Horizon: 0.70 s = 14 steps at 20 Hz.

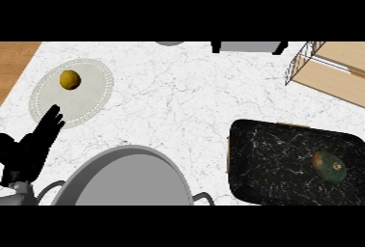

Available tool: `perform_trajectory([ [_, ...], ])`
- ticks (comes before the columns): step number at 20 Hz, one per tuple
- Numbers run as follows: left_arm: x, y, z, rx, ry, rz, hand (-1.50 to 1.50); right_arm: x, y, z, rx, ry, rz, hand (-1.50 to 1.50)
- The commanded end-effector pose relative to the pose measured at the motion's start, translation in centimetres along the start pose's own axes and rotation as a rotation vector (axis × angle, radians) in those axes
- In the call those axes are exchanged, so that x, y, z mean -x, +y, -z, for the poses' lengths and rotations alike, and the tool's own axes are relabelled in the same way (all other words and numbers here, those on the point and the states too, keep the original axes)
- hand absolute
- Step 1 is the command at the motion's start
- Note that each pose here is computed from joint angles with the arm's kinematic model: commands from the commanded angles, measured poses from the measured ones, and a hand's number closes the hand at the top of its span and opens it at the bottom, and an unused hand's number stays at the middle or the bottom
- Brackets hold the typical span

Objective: Pick the cupcake from the tray and place it in the tiered shelf

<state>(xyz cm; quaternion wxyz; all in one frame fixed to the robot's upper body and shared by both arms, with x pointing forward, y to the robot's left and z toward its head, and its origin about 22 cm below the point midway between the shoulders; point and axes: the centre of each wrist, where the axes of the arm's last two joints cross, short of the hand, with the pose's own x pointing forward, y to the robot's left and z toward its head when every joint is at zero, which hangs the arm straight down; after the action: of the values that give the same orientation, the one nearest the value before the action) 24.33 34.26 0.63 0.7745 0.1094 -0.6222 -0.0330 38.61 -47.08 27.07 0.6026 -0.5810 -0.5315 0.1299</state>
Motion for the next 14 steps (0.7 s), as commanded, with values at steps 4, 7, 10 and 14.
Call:
perform_trajectory([
  [4,-0.4,-1.0,0.4,-0.011,0.0,-0.016,0.0,0.6,1.7,0.0,-0.008,-0.032,0.175,-1.5],
  [7,1.2,0.5,0.4,-0.027,0.011,-0.007,0.0,-0.1,-1.7,0.8,-0.027,0.016,0.304,-1.5],
  [10,-0.5,0.9,0.1,-0.002,0.005,0.008,0.0,0.9,-1.7,0.7,-0.042,0.035,0.391,-1.5],
  [14,0.7,0.1,-0.6,-0.02,0.007,-0.007,0.0,2.6,-5.6,0.9,-0.036,0.036,0.523,-1.5],
])
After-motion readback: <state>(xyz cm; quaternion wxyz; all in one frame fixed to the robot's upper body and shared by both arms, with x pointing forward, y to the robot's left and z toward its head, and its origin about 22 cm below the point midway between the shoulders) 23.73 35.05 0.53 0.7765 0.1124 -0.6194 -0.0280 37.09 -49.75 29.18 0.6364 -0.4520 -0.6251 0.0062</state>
